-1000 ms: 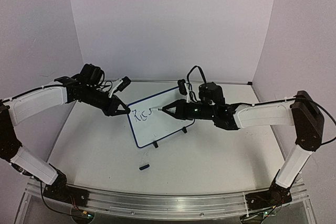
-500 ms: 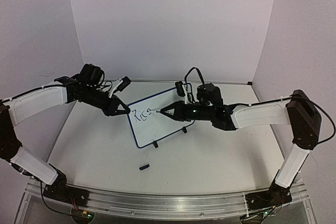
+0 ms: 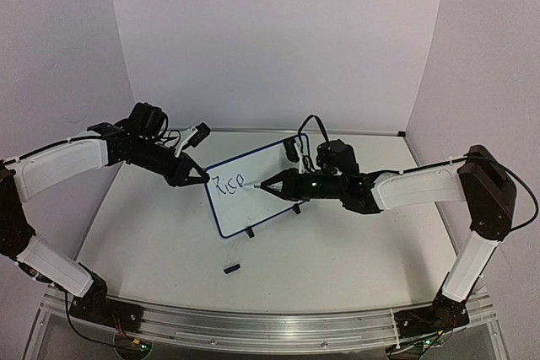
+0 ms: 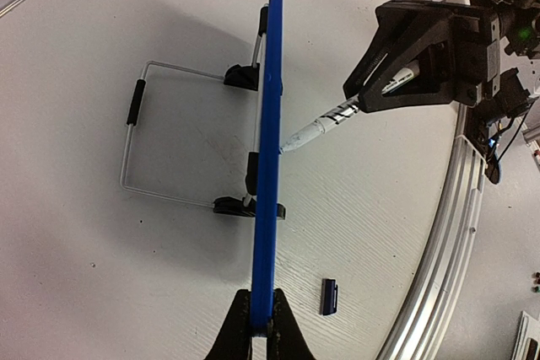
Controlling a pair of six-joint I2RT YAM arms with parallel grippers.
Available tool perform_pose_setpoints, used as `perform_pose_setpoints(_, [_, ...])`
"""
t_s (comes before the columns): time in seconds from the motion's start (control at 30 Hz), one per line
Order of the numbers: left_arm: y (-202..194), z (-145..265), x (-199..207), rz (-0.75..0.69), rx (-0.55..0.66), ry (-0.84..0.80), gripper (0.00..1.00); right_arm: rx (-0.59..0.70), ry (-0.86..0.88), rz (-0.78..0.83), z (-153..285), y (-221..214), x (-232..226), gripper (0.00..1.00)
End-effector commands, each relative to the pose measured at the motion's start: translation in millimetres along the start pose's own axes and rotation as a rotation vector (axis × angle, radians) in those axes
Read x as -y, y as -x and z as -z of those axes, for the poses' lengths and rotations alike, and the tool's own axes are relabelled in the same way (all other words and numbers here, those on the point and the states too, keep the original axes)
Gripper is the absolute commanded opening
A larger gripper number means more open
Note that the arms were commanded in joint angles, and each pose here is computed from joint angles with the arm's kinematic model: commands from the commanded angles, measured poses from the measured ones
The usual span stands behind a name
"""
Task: Write a sentence on the whiteboard
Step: Write with the whiteboard marker on the whiteboard.
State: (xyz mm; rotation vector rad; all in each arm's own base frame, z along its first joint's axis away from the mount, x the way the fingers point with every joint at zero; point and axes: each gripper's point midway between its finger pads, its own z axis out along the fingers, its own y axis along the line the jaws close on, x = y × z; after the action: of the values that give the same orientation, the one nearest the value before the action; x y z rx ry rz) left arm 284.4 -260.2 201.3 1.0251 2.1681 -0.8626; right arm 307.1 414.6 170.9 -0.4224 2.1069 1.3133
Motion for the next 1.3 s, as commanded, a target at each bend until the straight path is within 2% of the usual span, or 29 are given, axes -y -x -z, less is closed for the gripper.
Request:
perform_pose_setpoints(0.0, [-1,1,6,-0.005,-0.01,-0.02,0.0,0.033,-0.024,-0.004,0,5,7,0.0])
perform_pose_setpoints(0.8, [0,2,7,-0.009,-0.006,-0.015,0.0,0.125,-0.067,0.051,34,29,-10,0.0])
perform_pose_setpoints(1.27, [0,1,7,-0.008,-0.008,-0.017,0.0,0.098,-0.084,0.04,23,23,1,0.0])
